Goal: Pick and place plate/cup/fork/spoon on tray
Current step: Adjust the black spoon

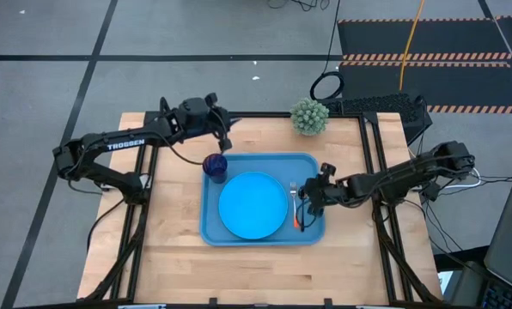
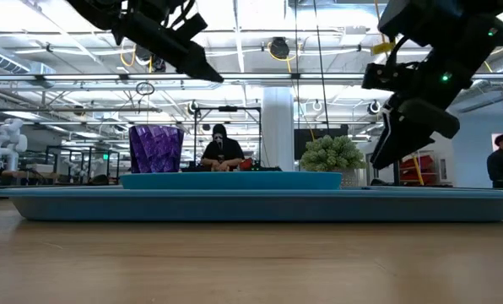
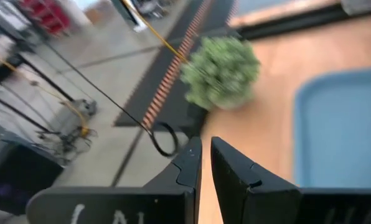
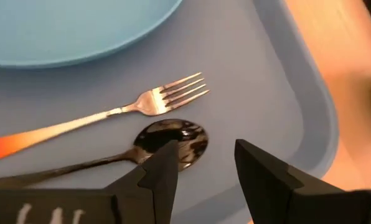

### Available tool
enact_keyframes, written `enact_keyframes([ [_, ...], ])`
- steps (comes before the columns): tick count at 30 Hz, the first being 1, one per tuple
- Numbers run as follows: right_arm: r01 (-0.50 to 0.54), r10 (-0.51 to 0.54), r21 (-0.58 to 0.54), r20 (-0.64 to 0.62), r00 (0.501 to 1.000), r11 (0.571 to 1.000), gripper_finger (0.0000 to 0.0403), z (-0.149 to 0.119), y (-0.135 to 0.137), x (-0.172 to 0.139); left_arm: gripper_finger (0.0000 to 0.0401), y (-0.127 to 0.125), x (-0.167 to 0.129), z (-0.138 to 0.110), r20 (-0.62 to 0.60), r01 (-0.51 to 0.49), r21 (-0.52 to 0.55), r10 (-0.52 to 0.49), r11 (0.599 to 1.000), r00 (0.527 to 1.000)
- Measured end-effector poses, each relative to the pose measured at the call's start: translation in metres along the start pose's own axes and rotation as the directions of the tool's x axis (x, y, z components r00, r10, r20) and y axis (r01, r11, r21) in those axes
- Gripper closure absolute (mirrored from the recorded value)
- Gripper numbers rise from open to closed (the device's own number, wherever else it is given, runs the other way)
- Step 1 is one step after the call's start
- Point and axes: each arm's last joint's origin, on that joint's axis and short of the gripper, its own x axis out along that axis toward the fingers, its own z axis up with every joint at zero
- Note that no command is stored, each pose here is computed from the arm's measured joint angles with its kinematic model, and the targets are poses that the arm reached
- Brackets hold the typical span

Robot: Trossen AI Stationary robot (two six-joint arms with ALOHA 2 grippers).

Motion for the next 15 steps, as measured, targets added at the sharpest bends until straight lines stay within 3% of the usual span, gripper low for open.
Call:
enact_keyframes([
  [7, -0.025, 0.019, -0.115, -0.057, 0.998, 0.993, 0.0252, 0.002, -0.013, 0.011, 0.0364, -0.019, -0.001, 0.000, -0.055, 0.082, 0.007, -0.081, 0.997, 0.995],
  [15, -0.062, 0.043, -0.185, -0.103, 0.994, 0.981, 0.0252, 0.002, -0.017, 0.022, 0.0364, -0.029, -0.003, 0.003, -0.096, 0.026, 0.021, -0.024, 0.999, 0.995],
])
